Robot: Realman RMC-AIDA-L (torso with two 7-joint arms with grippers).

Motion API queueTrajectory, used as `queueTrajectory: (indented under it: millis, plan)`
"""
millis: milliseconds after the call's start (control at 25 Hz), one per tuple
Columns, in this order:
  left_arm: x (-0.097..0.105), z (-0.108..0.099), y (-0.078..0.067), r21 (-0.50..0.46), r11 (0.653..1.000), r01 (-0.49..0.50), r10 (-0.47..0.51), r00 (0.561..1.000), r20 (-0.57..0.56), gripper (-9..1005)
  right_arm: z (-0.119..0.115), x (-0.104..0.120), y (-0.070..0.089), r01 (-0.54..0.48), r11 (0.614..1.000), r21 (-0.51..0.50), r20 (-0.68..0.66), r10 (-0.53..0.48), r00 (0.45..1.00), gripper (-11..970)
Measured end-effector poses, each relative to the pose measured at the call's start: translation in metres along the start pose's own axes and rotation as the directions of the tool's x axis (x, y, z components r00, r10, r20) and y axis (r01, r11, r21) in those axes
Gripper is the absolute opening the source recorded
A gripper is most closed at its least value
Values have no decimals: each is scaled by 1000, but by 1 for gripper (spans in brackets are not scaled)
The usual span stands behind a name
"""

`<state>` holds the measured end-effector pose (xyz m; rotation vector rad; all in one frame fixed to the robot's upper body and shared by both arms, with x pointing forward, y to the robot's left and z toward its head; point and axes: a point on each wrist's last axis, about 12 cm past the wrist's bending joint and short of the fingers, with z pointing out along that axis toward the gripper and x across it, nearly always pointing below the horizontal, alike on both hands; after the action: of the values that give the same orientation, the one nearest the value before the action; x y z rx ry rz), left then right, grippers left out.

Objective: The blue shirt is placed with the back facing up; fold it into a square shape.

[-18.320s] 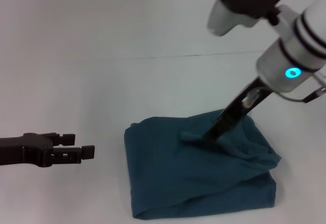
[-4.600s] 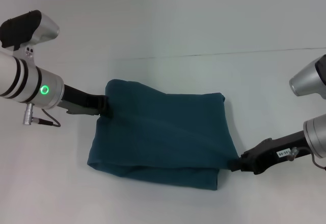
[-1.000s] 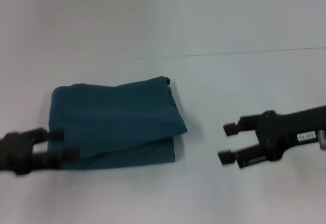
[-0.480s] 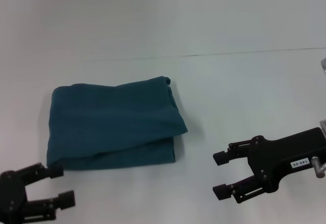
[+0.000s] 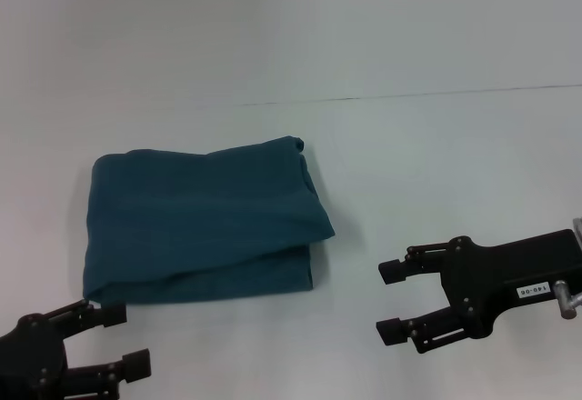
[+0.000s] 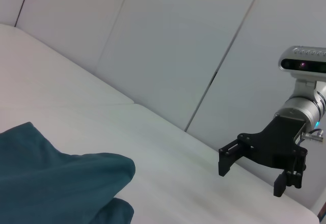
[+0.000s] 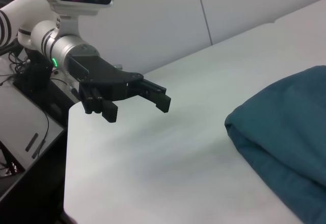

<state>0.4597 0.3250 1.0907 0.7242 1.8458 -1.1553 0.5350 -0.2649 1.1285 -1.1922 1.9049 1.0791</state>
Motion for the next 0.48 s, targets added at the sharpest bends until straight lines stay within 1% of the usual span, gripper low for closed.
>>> queueTrajectory:
  millis: [480]
  plan:
    - [1, 0, 1, -9, 1000, -22, 22, 1000, 7, 949, -2, 0, -3, 6, 1000, 25, 12, -7, 1000, 900]
